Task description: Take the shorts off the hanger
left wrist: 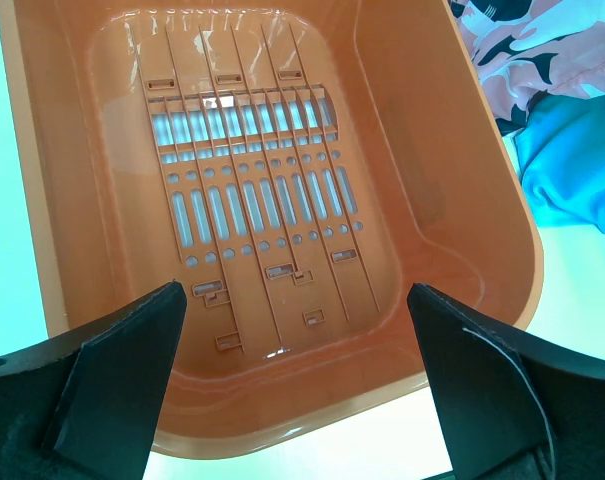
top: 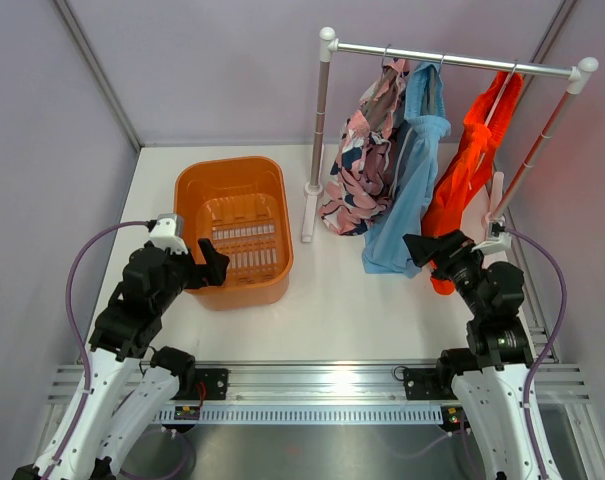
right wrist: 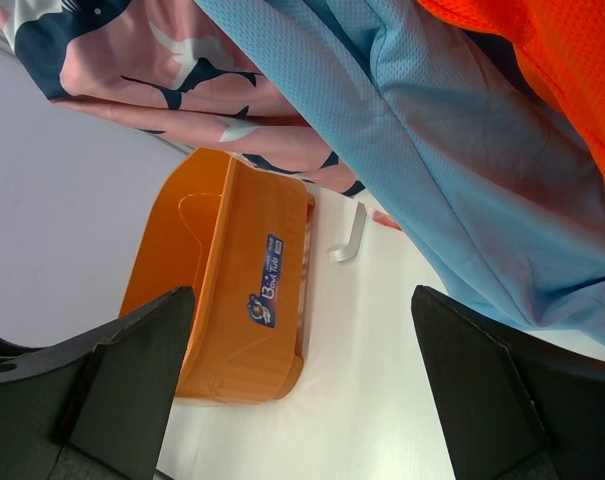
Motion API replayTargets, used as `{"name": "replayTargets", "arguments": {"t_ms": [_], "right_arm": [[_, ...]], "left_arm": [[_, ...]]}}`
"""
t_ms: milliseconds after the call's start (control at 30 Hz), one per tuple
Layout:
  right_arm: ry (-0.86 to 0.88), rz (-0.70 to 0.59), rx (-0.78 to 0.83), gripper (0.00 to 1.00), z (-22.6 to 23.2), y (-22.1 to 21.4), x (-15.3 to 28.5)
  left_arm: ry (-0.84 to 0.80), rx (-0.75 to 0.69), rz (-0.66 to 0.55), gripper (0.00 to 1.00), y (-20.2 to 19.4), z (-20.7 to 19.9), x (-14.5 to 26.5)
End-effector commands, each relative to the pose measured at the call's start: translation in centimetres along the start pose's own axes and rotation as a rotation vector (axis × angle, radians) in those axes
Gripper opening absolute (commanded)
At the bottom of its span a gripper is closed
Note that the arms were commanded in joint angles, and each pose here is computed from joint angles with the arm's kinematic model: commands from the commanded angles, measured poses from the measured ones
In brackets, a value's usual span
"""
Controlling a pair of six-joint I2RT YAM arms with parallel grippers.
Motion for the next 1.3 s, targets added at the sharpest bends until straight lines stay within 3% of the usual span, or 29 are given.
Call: {"name": "replayTargets", "arguments": {"t_ms": [0,200,433,500,533,600,633,700,733,767,933,1267], "right_arm": [[-0.012,-0.039,0.096,0.99,0.8,1.9,0.3],[-0.003,-0.032,0.182,0.90,4.4,7.5,-1.1],[0.036,-0.099,0.229,0.90,11.3,15.8,-3.5],[0.048,-0.063,0.254,0.90,13.3,16.0,-4.5],[0.045,-0.131,0.289,0.90,15.1,18.4,-4.1],[0.006,-0.058,0.303,0.91,15.8,17.8,-7.3],[0.014,-0.111,0.304,0.91,17.4,19.9,-7.4],[-0.052,-0.036,0.316,0.90,16.8,19.1,-11.5],[-0.062,-0.095,0.326,0.90,18.0,20.9,-11.7],[-0.121,-0.031,0.340,0.89,16.9,19.6,-15.0],[-0.196,-0.034,0.373,0.89,16.2,19.5,-22.2],[-0.306,-0.057,0.385,0.87,13.6,17.8,-26.9]], "left_arm": [[-0.039,-0.006,-0.054,0.99,1.4,-0.8,0.6],[-0.033,-0.007,-0.050,0.99,1.4,-0.7,0.6],[-0.034,-0.007,-0.065,0.99,1.5,-0.7,0.8],[-0.036,-0.005,-0.062,0.99,1.4,-0.7,0.8],[-0.038,-0.007,-0.060,0.99,1.4,-0.7,0.8],[-0.037,-0.007,-0.057,0.99,1.4,-0.7,0.7],[-0.037,-0.009,-0.055,0.99,1.4,-0.7,0.7],[-0.037,-0.007,-0.057,0.99,1.4,-0.7,0.8],[-0.037,-0.009,-0.057,0.99,1.4,-0.7,0.8],[-0.037,-0.007,-0.057,0.99,1.4,-0.7,0.8],[-0.040,-0.007,-0.052,0.99,1.3,-0.8,0.7],[-0.053,-0.011,-0.042,0.99,1.2,-0.9,0.5]]}}
Point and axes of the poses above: each gripper's point midway between its finger pads, its own x axis back along the fingers, its own z axis along the line the jaws close on, y = z × x, the point moved 6 cm from there along x, back along the fingers, and after that the axes turned 8 degrees about x, right-handed, at the moved point
